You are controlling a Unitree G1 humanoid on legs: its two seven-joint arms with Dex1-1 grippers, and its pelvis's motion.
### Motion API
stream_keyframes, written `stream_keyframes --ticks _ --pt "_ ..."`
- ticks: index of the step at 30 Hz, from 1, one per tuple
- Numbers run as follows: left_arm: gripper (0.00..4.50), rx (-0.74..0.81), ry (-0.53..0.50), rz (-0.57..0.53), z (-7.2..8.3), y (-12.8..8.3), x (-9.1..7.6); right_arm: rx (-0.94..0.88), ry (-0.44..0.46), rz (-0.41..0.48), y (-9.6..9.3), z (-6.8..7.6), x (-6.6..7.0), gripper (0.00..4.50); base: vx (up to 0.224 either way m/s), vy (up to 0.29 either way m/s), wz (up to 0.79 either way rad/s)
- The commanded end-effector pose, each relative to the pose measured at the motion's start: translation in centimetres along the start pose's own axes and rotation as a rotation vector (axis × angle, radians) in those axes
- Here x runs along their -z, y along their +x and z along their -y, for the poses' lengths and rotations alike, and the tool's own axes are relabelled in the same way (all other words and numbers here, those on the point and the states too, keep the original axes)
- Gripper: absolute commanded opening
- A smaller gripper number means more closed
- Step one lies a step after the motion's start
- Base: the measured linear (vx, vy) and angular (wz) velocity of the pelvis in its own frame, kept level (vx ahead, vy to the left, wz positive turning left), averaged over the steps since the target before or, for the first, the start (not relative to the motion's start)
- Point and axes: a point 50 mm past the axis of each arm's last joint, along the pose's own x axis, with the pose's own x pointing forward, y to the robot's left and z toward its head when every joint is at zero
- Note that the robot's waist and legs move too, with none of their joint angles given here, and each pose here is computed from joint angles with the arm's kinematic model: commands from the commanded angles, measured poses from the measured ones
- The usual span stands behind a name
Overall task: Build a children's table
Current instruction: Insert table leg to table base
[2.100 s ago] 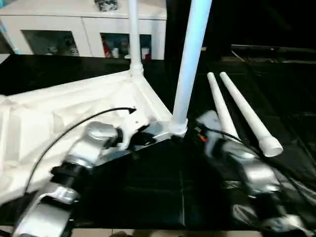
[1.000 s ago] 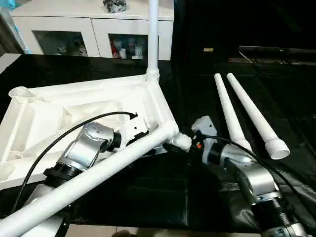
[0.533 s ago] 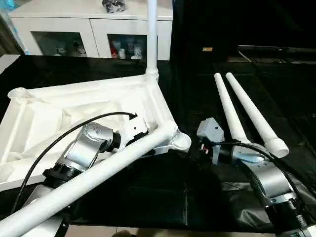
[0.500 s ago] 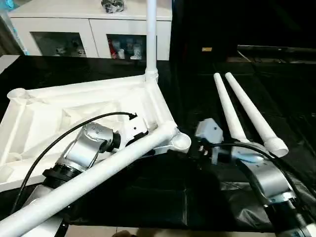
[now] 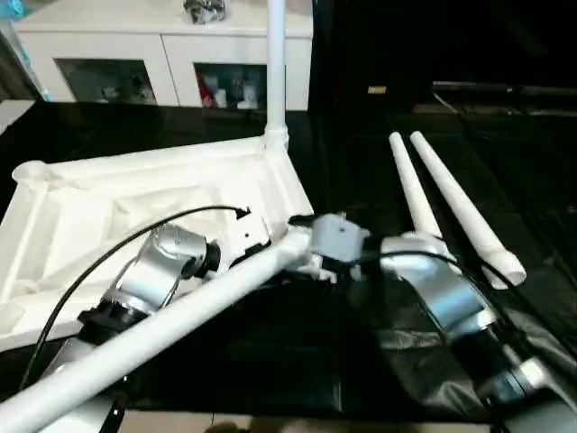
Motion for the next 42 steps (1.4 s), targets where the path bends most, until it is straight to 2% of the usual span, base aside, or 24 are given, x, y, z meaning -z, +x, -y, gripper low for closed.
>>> stream_keyframes --ticks 1,4,5,11,16,27,35,38,42 --pt "0.0 0.027 0.031 0.012 0.3 0.1 -0.6 -0.016 -0.035 -0.016 0.2 0.2 0.0 3.98 0.0 0.0 0.0" --pt "0.0 0.028 0.034 0.008 0.3 0.0 -0.6 -0.073 -0.104 -0.034 0.4 0.3 0.1 3.73 0.0 0.0 0.0" --pt "0.0 0.028 0.034 0.007 0.3 0.0 -0.6 -0.076 -0.108 -0.035 0.4 0.3 0.1 3.55 0.0 0.0 0.0" --pt "0.0 0.037 0.042 -0.003 0.3 0.0 -0.5 -0.206 -0.169 -0.053 0.3 0.2 0.3 3.17 0.0 0.0 0.0" --pt "0.0 0.041 0.045 -0.006 0.4 0.0 -0.4 -0.261 -0.185 -0.058 0.2 0.2 0.4 2.79 0.0 0.0 0.0" --pt "0.0 0.045 0.053 -0.01 0.4 -0.1 -0.3 -0.286 -0.173 -0.038 0.5 0.3 0.4 2.51 0.0 0.0 0.0" --pt "0.0 0.031 0.06 -0.011 -0.1 -0.3 -0.3 -0.217 -0.133 0.074 -0.3 0.9 -0.1 2.47 0.0 0.0 0.0" --pt "0.0 0.019 0.059 -0.008 -0.4 -0.4 -0.3 -0.183 -0.111 0.148 -1.0 1.1 -0.5 2.47 0.0 0.0 0.0" --pt "0.0 0.009 0.063 -0.005 -0.7 -0.6 -0.3 -0.157 -0.105 0.191 -1.4 1.1 -0.7 2.47 0.0 0.0 0.0"
